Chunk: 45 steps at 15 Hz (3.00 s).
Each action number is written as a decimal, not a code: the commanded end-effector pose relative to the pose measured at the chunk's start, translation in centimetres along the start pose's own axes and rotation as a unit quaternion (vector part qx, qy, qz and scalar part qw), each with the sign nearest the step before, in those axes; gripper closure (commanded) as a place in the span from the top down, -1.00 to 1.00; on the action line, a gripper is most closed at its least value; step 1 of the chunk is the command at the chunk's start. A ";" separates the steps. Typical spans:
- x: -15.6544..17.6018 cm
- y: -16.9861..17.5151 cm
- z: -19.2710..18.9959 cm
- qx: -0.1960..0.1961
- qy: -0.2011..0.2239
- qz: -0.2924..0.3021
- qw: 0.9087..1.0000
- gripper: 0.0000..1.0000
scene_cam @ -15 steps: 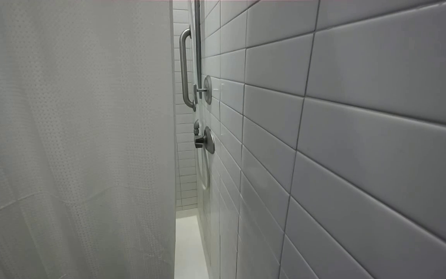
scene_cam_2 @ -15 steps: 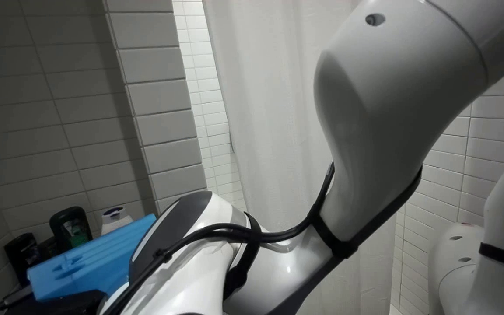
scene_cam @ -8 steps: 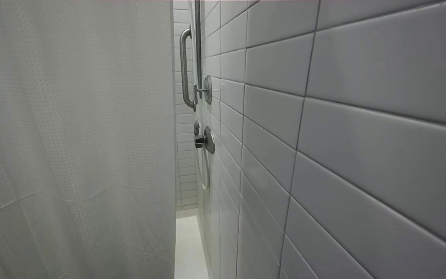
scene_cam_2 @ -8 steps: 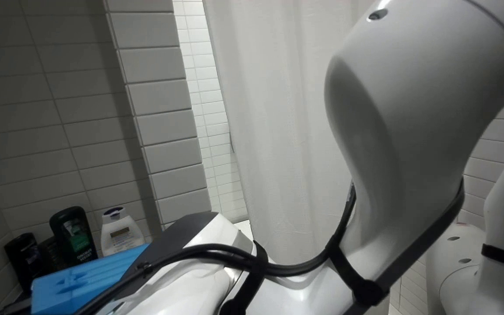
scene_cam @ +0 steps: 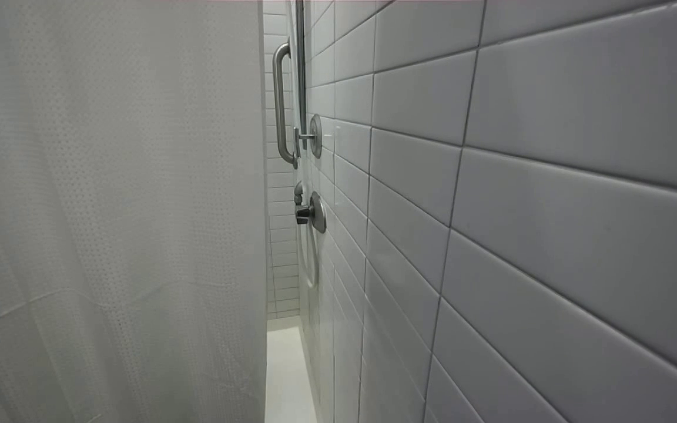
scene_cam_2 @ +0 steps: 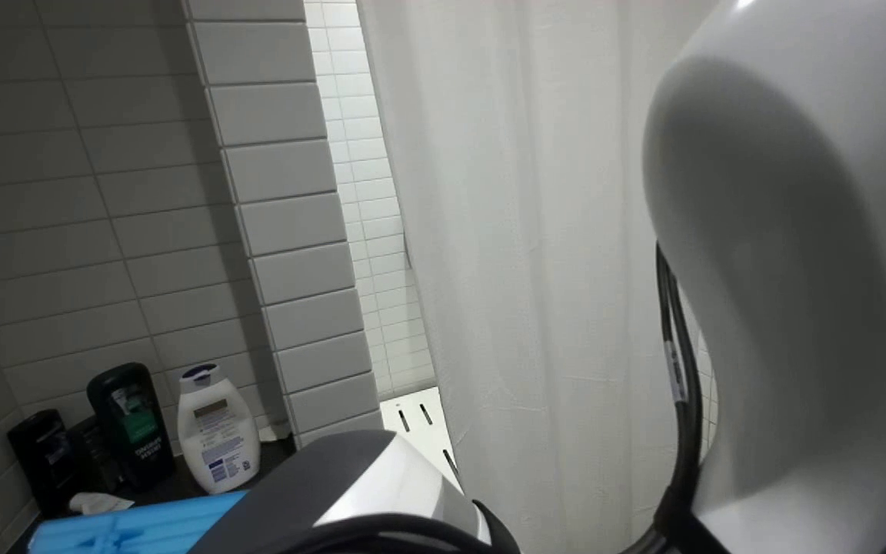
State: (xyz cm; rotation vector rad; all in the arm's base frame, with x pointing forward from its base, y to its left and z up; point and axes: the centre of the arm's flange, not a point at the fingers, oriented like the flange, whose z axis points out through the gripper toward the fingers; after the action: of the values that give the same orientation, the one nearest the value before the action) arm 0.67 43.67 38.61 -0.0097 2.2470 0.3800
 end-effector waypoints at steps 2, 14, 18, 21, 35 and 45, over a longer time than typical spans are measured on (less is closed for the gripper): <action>0.3 -0.1 -0.3 0.000 -0.002 -0.003 1.000 1.00; -4.7 2.8 4.0 -0.018 0.154 0.214 0.964 1.00; -8.7 2.6 2.3 -0.016 0.199 0.319 0.927 1.00; -10.9 2.2 0.1 0.001 0.222 0.407 0.886 1.00; -15.5 -4.4 -5.4 0.015 0.197 0.715 0.670 1.00; -21.8 -9.9 -8.9 -0.003 0.099 0.803 0.588 1.00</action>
State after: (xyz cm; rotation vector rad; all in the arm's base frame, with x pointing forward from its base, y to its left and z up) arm 10.25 32.10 55.93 2.1311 1.8587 1.2868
